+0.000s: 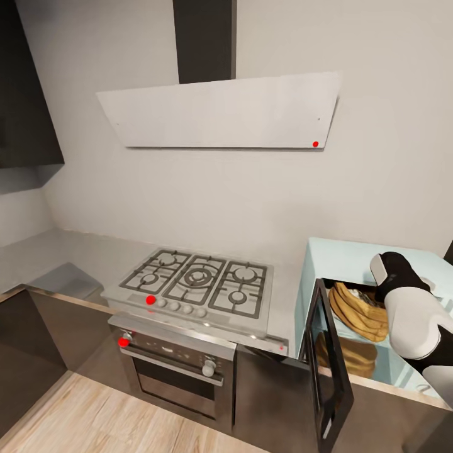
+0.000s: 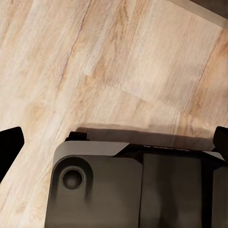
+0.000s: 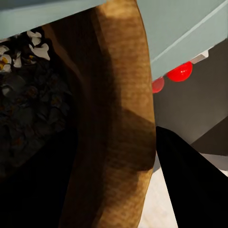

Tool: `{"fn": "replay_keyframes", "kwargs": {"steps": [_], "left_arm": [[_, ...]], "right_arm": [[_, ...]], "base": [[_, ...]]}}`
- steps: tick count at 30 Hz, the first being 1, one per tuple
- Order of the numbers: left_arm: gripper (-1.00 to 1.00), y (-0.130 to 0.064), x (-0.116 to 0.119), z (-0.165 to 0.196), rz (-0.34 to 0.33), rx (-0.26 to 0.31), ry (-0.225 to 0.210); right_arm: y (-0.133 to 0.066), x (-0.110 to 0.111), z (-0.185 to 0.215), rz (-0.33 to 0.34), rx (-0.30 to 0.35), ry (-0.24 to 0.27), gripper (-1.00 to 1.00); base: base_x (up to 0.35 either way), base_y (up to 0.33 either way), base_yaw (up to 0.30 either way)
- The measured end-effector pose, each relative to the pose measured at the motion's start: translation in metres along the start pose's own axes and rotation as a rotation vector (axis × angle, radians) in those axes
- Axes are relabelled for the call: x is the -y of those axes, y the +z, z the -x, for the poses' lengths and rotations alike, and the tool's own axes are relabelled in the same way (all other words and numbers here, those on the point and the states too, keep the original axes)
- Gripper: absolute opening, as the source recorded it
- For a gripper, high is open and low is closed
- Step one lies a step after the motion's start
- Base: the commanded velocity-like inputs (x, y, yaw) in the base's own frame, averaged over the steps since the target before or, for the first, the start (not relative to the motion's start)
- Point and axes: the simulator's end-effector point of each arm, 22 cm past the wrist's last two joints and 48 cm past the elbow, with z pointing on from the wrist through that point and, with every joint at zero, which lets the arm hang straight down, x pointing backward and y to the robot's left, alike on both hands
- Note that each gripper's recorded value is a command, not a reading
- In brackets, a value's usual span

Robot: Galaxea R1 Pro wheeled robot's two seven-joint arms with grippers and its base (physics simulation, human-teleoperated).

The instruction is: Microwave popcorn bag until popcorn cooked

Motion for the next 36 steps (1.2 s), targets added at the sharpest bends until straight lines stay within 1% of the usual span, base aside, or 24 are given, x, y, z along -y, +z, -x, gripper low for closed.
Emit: {"fn": "replay_keyframes", "kwargs": {"steps": [13, 17, 20, 25, 26, 36], "left_arm": [[1.00, 0.0001, 0.0001, 0.0004, 0.000, 0.001, 0.000], [1.00, -0.0002, 0.0000, -0.0001, 0.000, 0.000, 0.000], [1.00, -0.0005, 0.0001, 0.0001, 0.000, 0.002, 0.001], [1.00, -0.0004, 0.0001, 0.0006, -0.001, 0.003, 0.001], [1.00, -0.0004, 0.0001, 0.0005, -0.001, 0.002, 0.001], [1.00, -0.0005, 0.0001, 0.0003, -0.001, 0.002, 0.001]], "right_arm": [[0.0002, -0.0002, -0.0002, 0.001, 0.000, 0.001, -1.00], [-0.0002, 0.0007, 0.0000, -0.001, 0.001, 0.000, -1.00], [-0.0012, 0.0044, -0.0030, -0.011, -0.014, -0.019, -1.00], [-0.0013, 0.0047, -0.0031, -0.012, -0.015, -0.022, -1.00], [-0.0013, 0.0047, -0.0031, -0.012, -0.015, -0.022, 1.00], [-0.0010, 0.0043, -0.0032, -0.010, -0.013, -0.019, 1.00]], "base": [[0.002, 0.000, 0.000], [0.180, 0.000, 0.000], [0.039, 0.000, 0.000], [0.005, 0.000, 0.000], [0.000, 0.000, 0.000], [0.000, 0.000, 0.000]]}}
